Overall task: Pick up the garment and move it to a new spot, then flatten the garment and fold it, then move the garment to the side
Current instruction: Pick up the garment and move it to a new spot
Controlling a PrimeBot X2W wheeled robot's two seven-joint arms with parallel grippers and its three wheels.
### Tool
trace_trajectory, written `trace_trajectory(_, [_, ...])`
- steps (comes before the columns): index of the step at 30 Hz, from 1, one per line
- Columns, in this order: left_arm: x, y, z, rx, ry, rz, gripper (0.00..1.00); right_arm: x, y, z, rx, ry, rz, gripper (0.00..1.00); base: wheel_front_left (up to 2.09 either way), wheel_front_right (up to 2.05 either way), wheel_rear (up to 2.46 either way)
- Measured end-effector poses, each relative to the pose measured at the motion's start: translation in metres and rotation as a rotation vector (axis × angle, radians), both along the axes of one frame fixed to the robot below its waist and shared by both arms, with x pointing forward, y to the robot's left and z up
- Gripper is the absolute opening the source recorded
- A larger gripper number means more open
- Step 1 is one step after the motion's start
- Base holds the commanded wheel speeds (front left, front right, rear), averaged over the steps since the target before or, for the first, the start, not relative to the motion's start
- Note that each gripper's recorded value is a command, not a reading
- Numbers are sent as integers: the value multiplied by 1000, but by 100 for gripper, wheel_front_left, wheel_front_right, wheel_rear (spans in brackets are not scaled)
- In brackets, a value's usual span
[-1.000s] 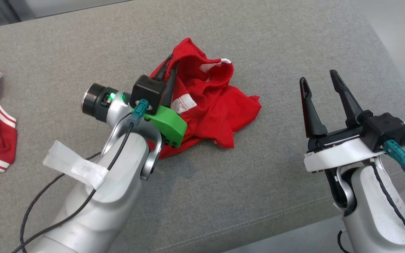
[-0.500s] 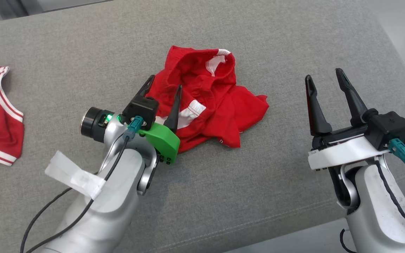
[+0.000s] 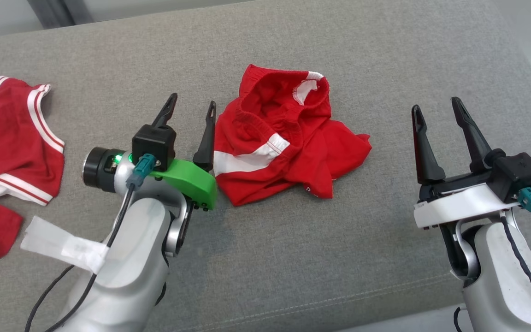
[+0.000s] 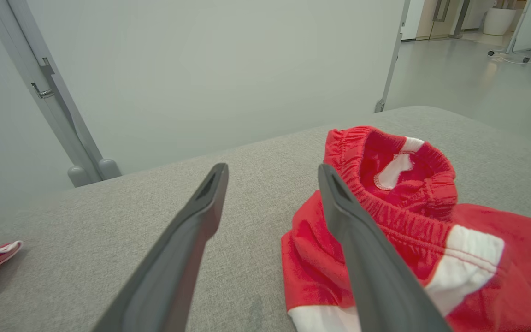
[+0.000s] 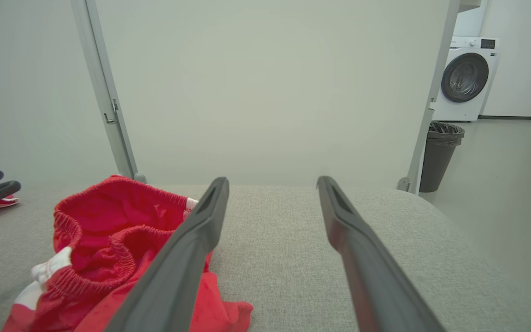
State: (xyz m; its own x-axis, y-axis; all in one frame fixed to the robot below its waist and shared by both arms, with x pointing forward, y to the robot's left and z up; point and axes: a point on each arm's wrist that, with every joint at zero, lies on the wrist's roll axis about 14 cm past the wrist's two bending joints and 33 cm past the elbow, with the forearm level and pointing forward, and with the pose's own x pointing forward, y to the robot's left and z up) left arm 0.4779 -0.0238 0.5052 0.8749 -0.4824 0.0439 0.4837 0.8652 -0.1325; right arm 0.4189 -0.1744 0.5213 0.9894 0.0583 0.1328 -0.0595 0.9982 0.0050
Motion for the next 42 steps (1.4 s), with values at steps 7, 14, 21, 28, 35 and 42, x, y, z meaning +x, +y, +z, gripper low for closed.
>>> trace_trajectory(7, [-9,43,1,-22,0,106,100,-10,3,-4,7,13,7,100,0,0,0])
trace_trajectory(14, [-25,81,-3,-32,13,207,100,-20,4,-5,13,20,6,100,0,0,0])
trace_trajectory(21, [-45,106,-10,-50,35,277,100,-30,3,-7,20,26,-2,100,0,0,0])
trace_trajectory(28, [-60,124,-15,-54,46,327,100,-39,-3,-12,23,44,-29,100,0,0,0])
trace_trajectory(35, [-71,138,-16,-64,50,369,100,-47,-9,-16,32,56,-61,100,0,0,0])
trace_trajectory(42, [-80,145,-19,-65,61,392,100,-51,-14,-15,33,56,-78,100,0,0,0])
